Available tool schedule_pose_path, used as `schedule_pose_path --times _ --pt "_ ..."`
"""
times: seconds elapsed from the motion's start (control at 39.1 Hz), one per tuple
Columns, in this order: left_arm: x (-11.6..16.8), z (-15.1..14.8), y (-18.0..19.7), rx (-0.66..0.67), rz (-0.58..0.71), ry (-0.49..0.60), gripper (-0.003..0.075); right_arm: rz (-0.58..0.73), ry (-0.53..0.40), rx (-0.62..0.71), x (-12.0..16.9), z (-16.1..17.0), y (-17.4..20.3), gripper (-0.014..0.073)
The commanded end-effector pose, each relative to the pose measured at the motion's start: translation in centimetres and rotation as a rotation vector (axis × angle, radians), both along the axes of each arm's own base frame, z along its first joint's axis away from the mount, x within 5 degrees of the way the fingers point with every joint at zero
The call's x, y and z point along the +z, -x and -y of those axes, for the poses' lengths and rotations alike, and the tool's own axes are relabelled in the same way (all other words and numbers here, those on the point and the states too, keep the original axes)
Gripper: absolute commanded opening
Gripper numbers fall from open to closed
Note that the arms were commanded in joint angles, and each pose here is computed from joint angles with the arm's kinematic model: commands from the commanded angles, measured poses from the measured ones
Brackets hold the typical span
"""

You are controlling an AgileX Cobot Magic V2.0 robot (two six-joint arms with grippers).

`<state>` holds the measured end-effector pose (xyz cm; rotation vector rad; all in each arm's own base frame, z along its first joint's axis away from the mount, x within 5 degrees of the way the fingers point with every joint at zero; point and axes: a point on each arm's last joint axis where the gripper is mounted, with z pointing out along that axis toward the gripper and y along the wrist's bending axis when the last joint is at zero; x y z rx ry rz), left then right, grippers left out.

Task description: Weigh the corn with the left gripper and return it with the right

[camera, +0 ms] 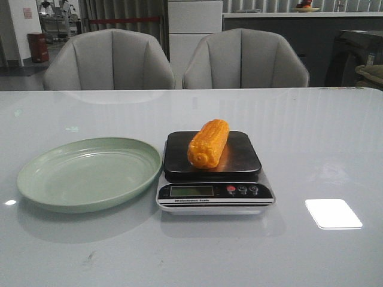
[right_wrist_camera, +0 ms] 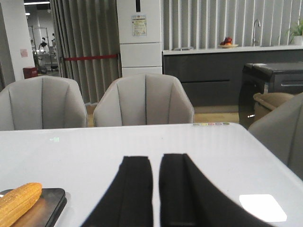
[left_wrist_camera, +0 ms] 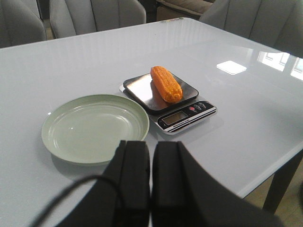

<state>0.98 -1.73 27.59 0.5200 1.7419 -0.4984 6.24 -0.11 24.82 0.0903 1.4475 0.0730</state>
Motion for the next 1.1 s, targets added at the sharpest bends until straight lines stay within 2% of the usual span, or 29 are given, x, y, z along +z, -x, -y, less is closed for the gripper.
schedule_pose_path --times 0.0,0.18,0.54,0.64,0.87,0.92,1.07 --pt "1.4 -0.1 0.2 0.005 0.076 0.063 0.0121 0.015 -0.004 -0.004 3.2 0.0 -0.9 0.0207" --pt "1.4 -0.1 0.2 0.003 0.076 0.063 0.0121 -0.131 -0.007 -0.002 4.9 0.1 -2.9 0.0207" --pt "1.4 -0.1 0.2 0.003 0.076 0.063 0.0121 -0.269 -0.037 0.014 3.9 -0.1 -3.4 0.0225" --pt "1.4 -0.1 0.2 0.003 0.076 0.063 0.0121 -0.278 -0.026 0.065 3.8 -0.6 -3.4 0.0284" --pt "1.4 -0.1 0.2 0.003 0.076 0.063 0.0121 -0.268 -0.002 0.175 4.0 -1.6 -3.4 0.0556" --pt "1.4 -0.1 0.2 0.003 0.076 0.063 0.0121 -0.3 0.005 0.207 4.1 -2.0 -3.6 0.0609" --pt "1.4 -0.1 0.2 0.003 0.076 0.063 0.0121 -0.445 0.077 0.341 5.1 -3.9 -5.0 0.061"
